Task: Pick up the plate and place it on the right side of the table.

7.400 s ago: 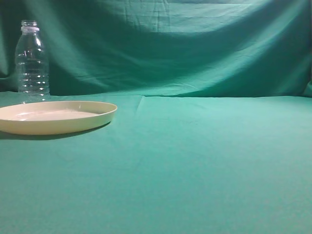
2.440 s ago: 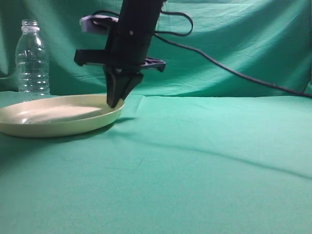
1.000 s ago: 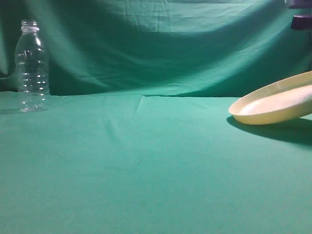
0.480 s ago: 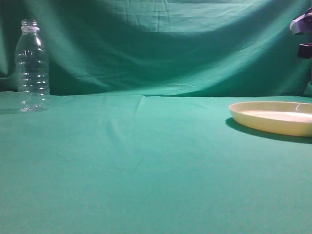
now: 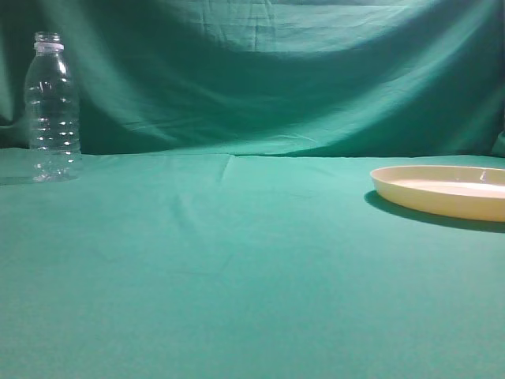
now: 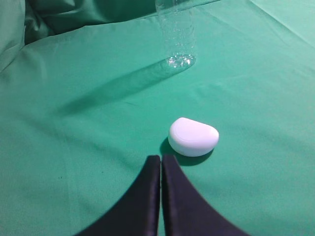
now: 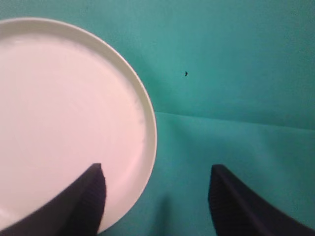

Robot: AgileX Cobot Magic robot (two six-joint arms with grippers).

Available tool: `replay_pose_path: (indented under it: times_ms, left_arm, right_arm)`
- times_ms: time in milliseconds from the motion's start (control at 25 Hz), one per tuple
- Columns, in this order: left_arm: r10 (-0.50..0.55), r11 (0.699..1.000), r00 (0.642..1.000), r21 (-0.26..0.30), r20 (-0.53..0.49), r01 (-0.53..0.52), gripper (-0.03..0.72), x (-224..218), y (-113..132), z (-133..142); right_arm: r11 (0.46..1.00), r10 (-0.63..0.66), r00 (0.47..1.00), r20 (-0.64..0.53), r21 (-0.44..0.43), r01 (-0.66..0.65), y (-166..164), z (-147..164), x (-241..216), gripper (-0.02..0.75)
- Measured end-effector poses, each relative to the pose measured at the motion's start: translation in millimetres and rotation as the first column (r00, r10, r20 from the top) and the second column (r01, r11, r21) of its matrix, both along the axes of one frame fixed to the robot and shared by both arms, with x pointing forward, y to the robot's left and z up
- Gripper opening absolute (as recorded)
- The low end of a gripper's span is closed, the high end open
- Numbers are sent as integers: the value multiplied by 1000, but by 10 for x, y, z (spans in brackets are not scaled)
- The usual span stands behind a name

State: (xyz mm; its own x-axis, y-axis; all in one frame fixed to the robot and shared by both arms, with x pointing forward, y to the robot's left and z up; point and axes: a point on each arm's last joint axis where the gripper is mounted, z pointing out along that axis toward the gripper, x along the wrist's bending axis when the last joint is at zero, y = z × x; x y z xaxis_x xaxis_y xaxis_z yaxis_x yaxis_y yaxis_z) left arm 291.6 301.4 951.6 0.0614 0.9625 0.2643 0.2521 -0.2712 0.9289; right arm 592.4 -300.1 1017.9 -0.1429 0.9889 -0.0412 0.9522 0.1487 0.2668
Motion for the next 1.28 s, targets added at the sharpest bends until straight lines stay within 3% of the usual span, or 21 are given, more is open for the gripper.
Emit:
replay_pose_path:
  times_ms: [40,240,360,480,640,760,960,1120,1280]
  left_arm:
    - [0,1000,1000,0,0,0,0,0,0,0]
    - [0,1000,1000,0,0,0,0,0,0,0]
    - [0,1000,1000,0,0,0,0,0,0,0]
    - [0,1000,1000,0,0,0,0,0,0,0]
    - [0,1000,1000,0,0,0,0,0,0,0]
    - [0,1000,1000,0,0,0,0,0,0,0]
    - [0,1000,1000,0,0,0,0,0,0,0]
    - [0,1000,1000,0,0,0,0,0,0,0]
    - [0,1000,1000,0,0,0,0,0,0,0]
  right_arm:
    - [1000,-1,1000,16,4,1,3,138,-45,418]
    - [995,-20,992,124,99,8,83,841,-450,97]
    - [986,-27,968,249,166,-15,142,1286,-806,0]
    - [980,-25,919,393,192,-55,173,1696,-1254,0]
    - [980,-23,800,599,172,-101,178,2067,-1947,0]
    - [980,-37,685,728,159,-116,173,2096,-2453,0]
    - [981,-56,508,860,141,-131,163,1891,-3152,0]
    - [983,-53,459,887,127,-132,157,1633,-3440,0]
    - [980,-48,498,866,138,-144,175,1425,-3551,0]
